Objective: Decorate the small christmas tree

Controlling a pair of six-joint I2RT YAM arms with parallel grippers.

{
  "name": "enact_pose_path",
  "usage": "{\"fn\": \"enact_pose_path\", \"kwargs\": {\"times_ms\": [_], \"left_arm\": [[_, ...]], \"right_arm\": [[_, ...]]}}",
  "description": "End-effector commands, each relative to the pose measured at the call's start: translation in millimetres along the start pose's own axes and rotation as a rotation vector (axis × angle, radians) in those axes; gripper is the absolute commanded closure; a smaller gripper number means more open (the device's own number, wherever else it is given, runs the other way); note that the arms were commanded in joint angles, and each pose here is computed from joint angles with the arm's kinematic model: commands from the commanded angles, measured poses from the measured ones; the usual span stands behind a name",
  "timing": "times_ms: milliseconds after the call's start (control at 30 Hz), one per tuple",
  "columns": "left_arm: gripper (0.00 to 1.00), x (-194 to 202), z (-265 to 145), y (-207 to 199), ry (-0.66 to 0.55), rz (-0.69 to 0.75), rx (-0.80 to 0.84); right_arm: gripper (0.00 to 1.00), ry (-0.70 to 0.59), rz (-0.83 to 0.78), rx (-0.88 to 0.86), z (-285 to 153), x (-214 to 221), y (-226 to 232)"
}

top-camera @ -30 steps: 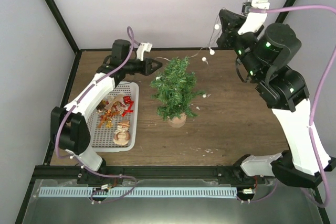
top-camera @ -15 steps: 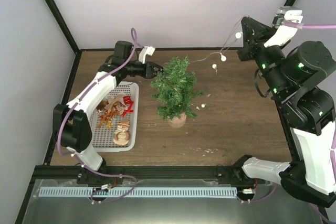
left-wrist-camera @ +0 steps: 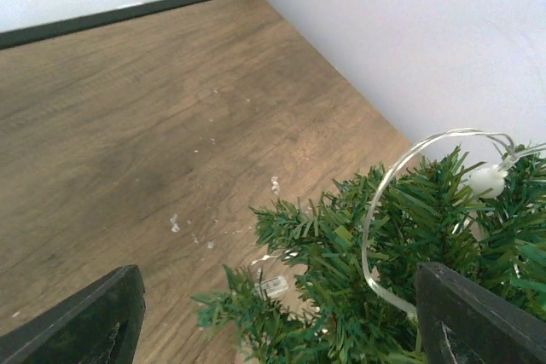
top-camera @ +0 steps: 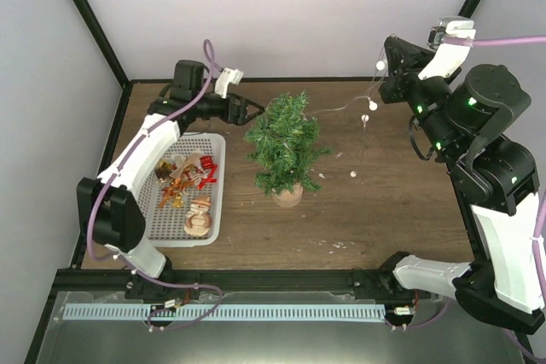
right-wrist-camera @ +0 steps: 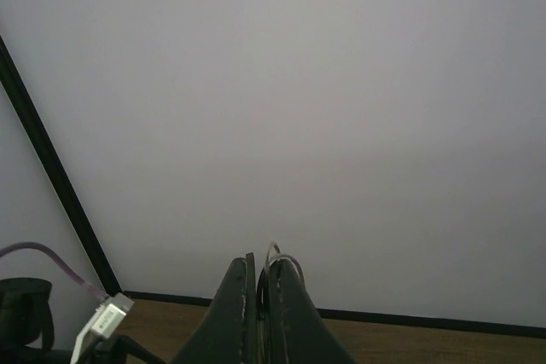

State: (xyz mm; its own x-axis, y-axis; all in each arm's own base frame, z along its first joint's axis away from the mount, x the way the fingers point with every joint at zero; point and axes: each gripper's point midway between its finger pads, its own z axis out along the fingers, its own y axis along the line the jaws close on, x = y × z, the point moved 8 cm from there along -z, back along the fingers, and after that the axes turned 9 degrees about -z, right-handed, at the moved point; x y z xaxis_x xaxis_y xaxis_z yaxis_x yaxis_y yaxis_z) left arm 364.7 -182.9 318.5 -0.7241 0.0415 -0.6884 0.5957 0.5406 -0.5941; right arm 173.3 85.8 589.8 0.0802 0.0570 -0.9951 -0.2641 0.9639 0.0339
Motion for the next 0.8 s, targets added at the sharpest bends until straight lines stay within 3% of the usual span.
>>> {"fn": "enact_pose_path", "kwargs": {"times_ms": [0, 333, 533, 767], "left_arm": [[0.13, -14, -28, -13, -0.067, 0.086, -0.057], [0.12, -26, -65, -13, -0.132, 0.086, -0.151], [0.12, -36, -99, -6, -0.164, 0.089, -0.225], [0.12, -42, -131, -8, -0.200, 0.090, -0.286]], "right_arm": [[0.99, 0.000, 0.012, 0.015, -9, 0, -6], [0.99, 0.076, 0.017, -0.014, -20, 15, -7], [0.99, 0.185, 0.023, -0.163, -25, 29, 6], [0.99, 0.210, 0.079, -0.267, -47, 40, 8]]}}
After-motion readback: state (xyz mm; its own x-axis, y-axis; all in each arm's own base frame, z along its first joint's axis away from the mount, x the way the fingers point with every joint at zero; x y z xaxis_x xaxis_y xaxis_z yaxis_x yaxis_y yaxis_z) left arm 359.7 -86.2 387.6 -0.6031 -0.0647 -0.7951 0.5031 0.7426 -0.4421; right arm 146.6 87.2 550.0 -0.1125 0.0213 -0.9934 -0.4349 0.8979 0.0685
